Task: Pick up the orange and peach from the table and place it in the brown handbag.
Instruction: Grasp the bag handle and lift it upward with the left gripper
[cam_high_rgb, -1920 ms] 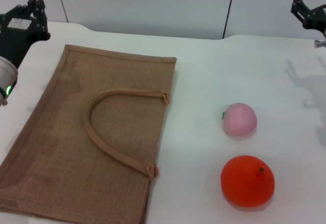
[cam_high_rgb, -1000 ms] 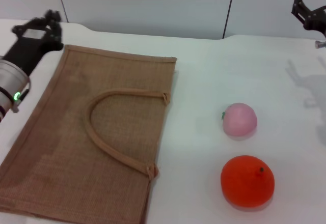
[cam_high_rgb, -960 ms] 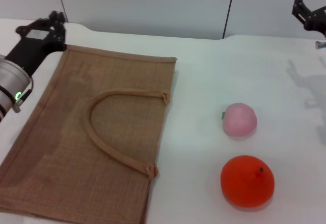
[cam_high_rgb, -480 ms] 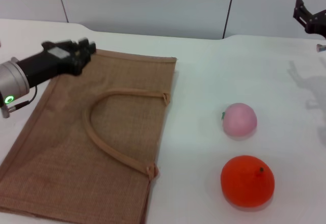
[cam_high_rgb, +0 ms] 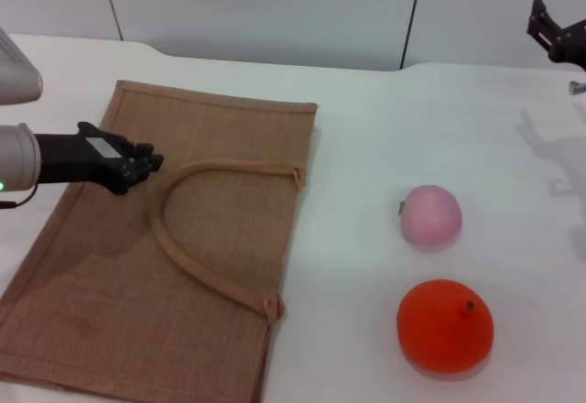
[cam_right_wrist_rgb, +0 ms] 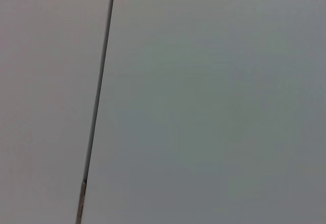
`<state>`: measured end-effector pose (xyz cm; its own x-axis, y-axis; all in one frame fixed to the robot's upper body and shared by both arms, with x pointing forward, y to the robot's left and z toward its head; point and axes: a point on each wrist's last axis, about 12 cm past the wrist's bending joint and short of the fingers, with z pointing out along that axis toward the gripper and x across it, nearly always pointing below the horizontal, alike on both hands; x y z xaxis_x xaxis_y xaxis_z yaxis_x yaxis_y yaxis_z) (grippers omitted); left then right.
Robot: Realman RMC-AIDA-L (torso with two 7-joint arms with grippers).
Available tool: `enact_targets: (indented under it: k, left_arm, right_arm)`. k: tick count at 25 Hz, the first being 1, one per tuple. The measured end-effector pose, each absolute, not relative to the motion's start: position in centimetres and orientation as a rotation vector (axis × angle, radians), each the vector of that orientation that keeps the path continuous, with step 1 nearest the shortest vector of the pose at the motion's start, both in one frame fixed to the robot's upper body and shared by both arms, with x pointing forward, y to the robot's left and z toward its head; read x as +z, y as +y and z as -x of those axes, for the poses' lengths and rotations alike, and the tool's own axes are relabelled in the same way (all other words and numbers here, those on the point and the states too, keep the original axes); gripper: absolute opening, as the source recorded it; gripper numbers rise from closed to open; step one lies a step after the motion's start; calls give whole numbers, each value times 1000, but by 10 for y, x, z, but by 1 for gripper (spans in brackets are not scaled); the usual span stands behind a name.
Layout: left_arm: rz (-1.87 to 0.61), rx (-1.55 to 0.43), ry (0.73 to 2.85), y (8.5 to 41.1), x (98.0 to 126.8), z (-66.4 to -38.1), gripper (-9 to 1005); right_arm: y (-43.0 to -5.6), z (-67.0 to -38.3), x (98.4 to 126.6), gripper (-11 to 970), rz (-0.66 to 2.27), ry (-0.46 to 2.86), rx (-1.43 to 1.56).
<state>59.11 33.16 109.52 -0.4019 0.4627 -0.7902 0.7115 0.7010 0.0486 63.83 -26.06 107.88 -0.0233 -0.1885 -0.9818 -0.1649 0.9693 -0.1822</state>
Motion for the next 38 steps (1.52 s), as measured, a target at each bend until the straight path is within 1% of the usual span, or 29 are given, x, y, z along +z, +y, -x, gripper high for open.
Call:
enact_targets:
  k: [6, 11, 16, 26, 33, 38]
  left_arm:
    - [-994, -353, 2098, 333, 1107, -595, 195]
    - [-1099, -292, 2134, 333, 1118, -598, 197]
    - [-1144, -334, 2123, 330, 1123, -596, 198]
    - [-1177, -346, 2149, 324, 1118, -596, 202]
    - [-1146, -330, 2172, 324, 1115, -598, 204]
    - [-1134, -294, 2199, 324, 1115, -602, 270]
  right_arm:
    - [-260, -639, 1078, 869, 278, 1617, -18]
    - [-259, -640, 1078, 868, 281, 1615, -17]
    - [-258, -640, 1078, 867, 284, 1620, -16]
    - [-256, -641, 1079, 865, 293, 1621, -11]
    - [-255, -641, 1079, 864, 294, 1620, -10]
    - [-255, -641, 1079, 863, 294, 1619, -9]
